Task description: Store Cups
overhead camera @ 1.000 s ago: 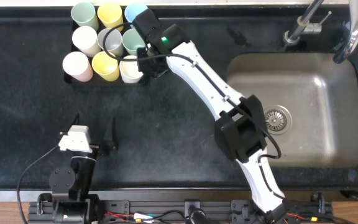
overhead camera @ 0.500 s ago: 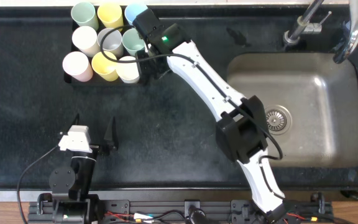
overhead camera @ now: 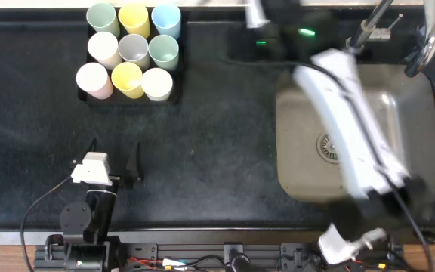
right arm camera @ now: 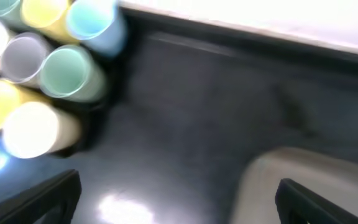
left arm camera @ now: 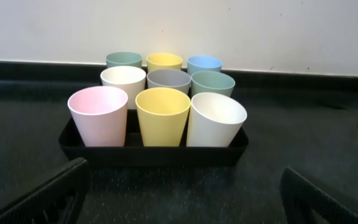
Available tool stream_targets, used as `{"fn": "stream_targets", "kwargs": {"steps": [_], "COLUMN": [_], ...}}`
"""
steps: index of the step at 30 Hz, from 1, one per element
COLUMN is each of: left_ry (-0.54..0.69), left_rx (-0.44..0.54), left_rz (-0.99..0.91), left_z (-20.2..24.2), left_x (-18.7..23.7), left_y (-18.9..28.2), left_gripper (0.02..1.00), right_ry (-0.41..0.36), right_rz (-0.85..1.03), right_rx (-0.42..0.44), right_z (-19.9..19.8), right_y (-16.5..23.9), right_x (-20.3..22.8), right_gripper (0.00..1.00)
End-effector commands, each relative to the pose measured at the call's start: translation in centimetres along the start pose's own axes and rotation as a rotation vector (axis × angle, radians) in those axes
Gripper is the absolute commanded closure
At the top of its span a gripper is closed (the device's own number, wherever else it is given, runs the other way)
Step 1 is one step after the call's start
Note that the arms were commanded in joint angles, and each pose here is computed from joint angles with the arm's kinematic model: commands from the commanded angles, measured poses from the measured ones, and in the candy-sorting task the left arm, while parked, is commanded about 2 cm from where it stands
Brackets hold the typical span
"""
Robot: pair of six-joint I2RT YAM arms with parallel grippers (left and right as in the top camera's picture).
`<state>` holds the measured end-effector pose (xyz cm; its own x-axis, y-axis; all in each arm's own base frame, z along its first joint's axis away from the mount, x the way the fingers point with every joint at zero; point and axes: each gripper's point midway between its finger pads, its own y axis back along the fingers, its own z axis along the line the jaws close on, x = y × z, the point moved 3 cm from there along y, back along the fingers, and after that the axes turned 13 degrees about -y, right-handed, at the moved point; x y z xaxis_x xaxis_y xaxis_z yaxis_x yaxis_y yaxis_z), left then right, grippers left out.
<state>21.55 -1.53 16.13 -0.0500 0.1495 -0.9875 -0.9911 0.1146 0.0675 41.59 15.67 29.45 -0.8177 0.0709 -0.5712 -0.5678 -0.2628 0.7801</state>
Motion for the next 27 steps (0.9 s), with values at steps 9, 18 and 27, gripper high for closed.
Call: {"fn": "stream_targets", "kwargs": {"steps": [9, 18, 27], "left_ry": [0.003, 0.003, 0.003], "left_rx": [0.010, 0.010, 0.010], "left_rz": [-0.004, -0.004, -0.004], "left_z": [-0.2, -0.2, -0.2], "left_x": [0.0, 0.0, 0.0], "left_y": [0.0, 0.0, 0.0], "left_gripper": [0.018, 0.018, 0.018], "right_ry": [-0.030, -0.082, -0.115], "right_rz": [-0.411, -0.666, -0.721], "right_rx": [0.018, 0.048, 0.004], "right_z": [-7.9, -12.5, -12.2], "right_y": [9.1, 12.0, 12.1], "right_x": [4.9, 9.9, 13.5], "right_gripper": [0.005, 0.005, 0.005]}}
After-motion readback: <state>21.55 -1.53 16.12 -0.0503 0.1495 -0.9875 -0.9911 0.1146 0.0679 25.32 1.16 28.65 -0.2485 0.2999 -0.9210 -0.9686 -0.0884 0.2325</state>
